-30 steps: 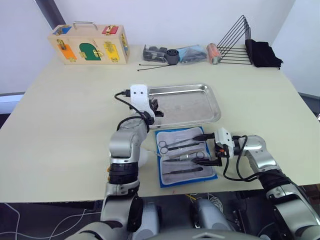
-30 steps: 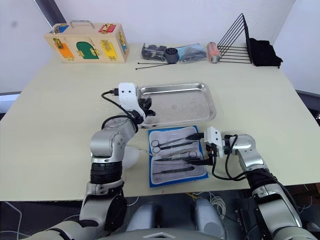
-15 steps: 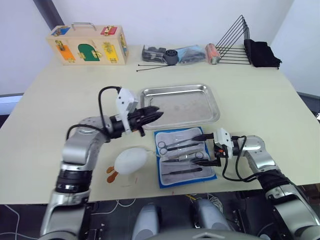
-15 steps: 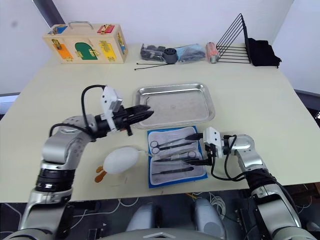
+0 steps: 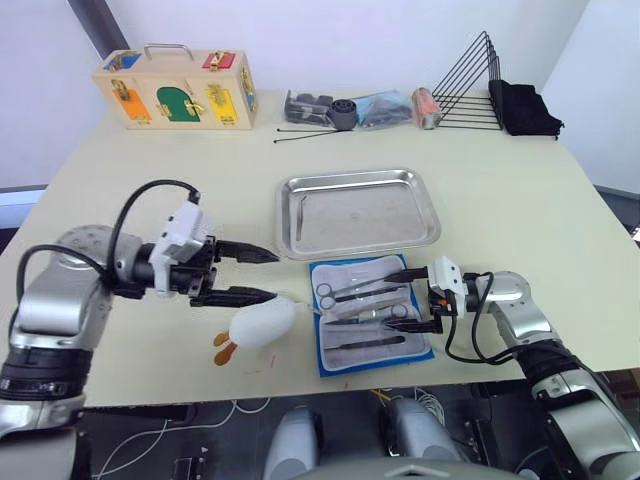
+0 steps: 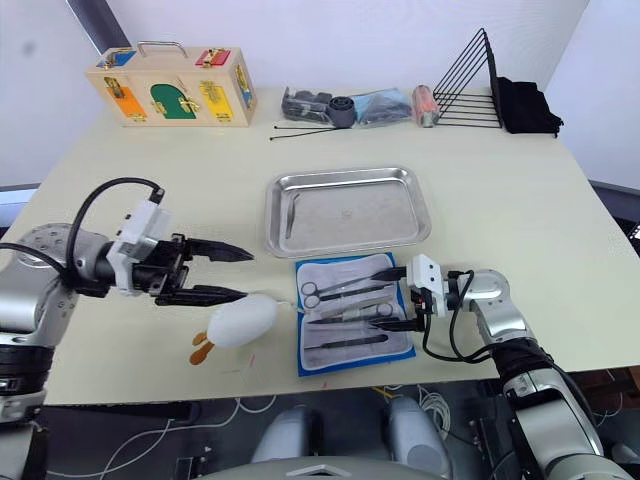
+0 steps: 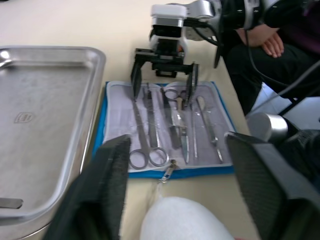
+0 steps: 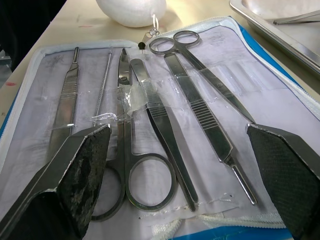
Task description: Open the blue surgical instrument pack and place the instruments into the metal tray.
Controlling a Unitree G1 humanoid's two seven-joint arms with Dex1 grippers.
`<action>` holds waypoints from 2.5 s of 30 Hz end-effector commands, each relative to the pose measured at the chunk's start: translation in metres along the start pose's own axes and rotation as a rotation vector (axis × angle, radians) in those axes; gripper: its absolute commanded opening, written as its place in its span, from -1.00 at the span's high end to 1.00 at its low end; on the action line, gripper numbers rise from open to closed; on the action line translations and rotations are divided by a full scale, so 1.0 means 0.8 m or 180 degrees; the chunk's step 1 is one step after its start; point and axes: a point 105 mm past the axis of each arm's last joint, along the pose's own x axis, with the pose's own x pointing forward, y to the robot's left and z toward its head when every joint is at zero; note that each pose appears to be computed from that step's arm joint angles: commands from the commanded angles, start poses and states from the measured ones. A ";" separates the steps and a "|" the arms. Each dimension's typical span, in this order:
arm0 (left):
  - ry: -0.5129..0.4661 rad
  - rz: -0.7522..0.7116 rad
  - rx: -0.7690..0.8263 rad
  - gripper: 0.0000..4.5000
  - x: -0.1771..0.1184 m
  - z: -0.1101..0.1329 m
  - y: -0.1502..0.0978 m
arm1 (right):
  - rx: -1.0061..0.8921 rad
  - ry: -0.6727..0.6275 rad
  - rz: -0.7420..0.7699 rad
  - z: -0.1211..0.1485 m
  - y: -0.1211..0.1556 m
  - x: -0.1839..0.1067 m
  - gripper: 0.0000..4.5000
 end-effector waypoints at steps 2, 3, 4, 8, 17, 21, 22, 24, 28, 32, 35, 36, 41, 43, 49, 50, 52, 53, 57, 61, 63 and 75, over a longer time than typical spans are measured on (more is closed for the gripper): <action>0.0117 -0.0275 0.0234 -0.99 -0.014 0.014 -0.015 | 0.0480 0.0424 0.0183 -0.055 0.034 0.000 -1.00; 0.0135 -0.0308 0.0246 -0.99 -0.014 0.014 -0.017 | 0.0482 0.0424 0.0183 -0.055 0.035 0.000 -1.00; 0.0137 -0.0333 0.0250 -0.99 -0.015 0.015 -0.018 | 0.0483 0.0424 0.0182 -0.055 0.035 0.000 -1.00; 0.0124 -0.0413 0.0306 -0.99 -0.013 0.018 -0.018 | 0.0491 0.0425 0.0172 -0.055 0.036 -0.001 -1.00; 0.0400 -0.0432 0.0302 -0.99 0.005 0.000 -0.005 | 0.0493 0.0423 0.0141 -0.054 0.034 -0.001 -1.00; 0.0470 -0.0269 0.0383 -0.99 0.024 -0.010 0.008 | 0.0489 0.0422 0.0127 -0.054 0.033 -0.001 -1.00; 0.0462 -0.0217 0.0386 -0.99 0.031 -0.012 0.012 | 0.0486 0.0421 0.0121 -0.054 0.033 -0.001 -1.00; 0.0422 -0.0067 0.0372 -0.99 0.044 -0.014 0.023 | 0.0485 0.0422 0.0111 -0.054 0.032 -0.001 -1.00; 0.0476 0.0276 0.0427 -0.99 0.070 -0.022 0.046 | 0.0489 0.0410 0.0103 -0.054 0.031 0.001 -1.00; 0.0479 0.0351 0.0318 -0.76 0.100 -0.030 0.052 | 0.0489 0.0397 0.0099 -0.053 0.030 0.003 -1.00; 0.0494 0.0456 0.0303 -0.18 0.109 -0.035 0.059 | 0.0486 0.0395 0.0102 -0.053 0.030 0.003 -1.00; 0.0478 0.0441 0.0284 0.01 0.116 -0.038 0.059 | 0.0483 0.0400 0.0101 -0.053 0.030 0.003 -1.00; 0.0446 0.0433 0.0253 0.01 0.134 -0.049 0.061 | 0.0473 0.0410 0.0091 -0.054 0.029 0.002 -1.00; 0.0431 0.0427 0.0250 0.01 0.140 -0.052 0.062 | 0.0471 0.0412 0.0090 -0.054 0.029 0.002 -1.00; 0.0445 0.0429 0.0209 0.01 0.151 -0.061 0.063 | 0.0474 0.0401 0.0081 -0.054 0.029 0.002 -1.00; 0.0458 0.0434 0.0202 0.01 0.152 -0.063 0.063 | 0.0475 0.0400 0.0079 -0.054 0.029 0.002 -1.00; 0.0505 0.0497 0.0189 0.01 0.152 -0.067 0.067 | 0.0473 0.0406 0.0075 -0.054 0.029 0.002 -1.00; 0.0523 0.0504 0.0177 0.01 0.153 -0.069 0.067 | 0.0473 0.0408 0.0073 -0.054 0.029 0.003 -1.00; 0.0559 0.0445 0.0112 0.01 0.159 -0.074 0.061 | 0.0475 0.0406 0.0070 -0.054 0.030 0.003 -1.00; 0.0612 0.0468 0.0056 0.01 0.162 -0.077 0.061 | 0.0472 0.0404 0.0069 -0.054 0.030 0.004 -1.00; 0.0632 0.0490 0.0026 0.01 0.161 -0.079 0.062 | 0.0472 0.0403 0.0067 -0.054 0.030 0.004 -1.00; 0.0598 0.0261 -0.0060 0.97 0.164 -0.070 0.047 | 0.0488 0.0394 0.0076 -0.054 0.030 0.006 -1.00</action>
